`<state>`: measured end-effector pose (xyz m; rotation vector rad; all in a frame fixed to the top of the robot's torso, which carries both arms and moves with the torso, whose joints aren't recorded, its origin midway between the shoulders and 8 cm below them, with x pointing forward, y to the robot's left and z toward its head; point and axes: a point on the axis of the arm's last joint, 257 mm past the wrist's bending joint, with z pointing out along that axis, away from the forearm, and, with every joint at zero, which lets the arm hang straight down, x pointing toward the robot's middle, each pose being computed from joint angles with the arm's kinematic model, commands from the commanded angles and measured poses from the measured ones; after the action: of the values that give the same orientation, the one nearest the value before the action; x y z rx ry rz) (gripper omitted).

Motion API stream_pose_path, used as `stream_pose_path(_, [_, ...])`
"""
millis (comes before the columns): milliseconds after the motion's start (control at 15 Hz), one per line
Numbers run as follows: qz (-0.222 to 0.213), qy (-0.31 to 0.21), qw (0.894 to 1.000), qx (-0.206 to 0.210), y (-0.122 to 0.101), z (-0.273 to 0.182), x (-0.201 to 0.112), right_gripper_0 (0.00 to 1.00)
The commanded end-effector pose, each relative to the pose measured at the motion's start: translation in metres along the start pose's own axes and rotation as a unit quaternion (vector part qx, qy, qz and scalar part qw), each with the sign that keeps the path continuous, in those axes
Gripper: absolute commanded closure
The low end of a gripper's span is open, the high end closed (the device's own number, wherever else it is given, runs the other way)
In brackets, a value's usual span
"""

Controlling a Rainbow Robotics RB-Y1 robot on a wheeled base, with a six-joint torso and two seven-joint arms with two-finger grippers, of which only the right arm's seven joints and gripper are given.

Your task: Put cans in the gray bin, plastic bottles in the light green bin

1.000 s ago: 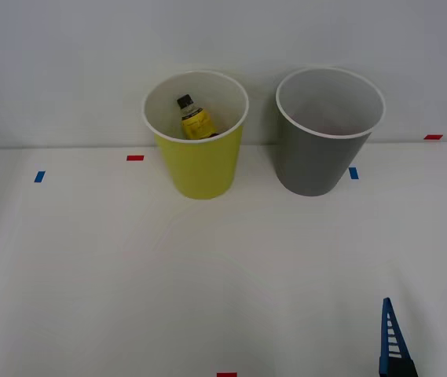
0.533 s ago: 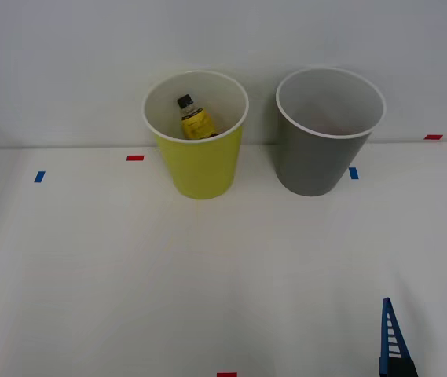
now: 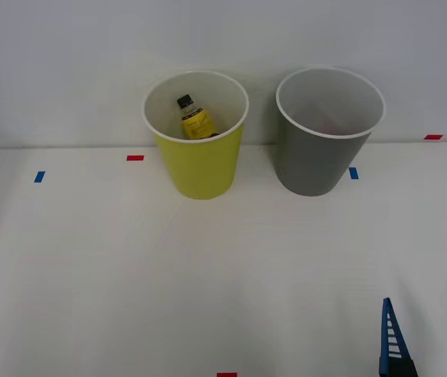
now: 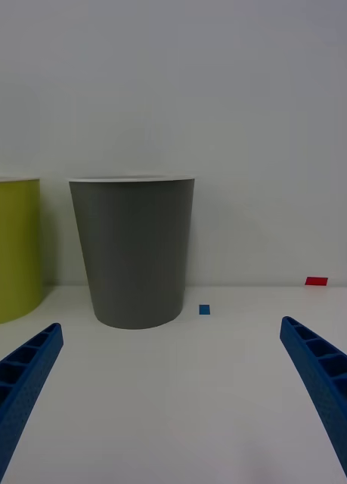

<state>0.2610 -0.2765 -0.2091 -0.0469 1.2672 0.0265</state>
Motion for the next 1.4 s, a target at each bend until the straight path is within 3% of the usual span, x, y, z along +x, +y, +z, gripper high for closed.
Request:
stream_pose_path(67, [0.000,0.000,1.000,0.000,0.0000,0.0000,0.0000,0.00])
stream_pose_path(1400, [0.000,0.000,1.000,0.000,0.0000,0.0000,0.0000,0.00])
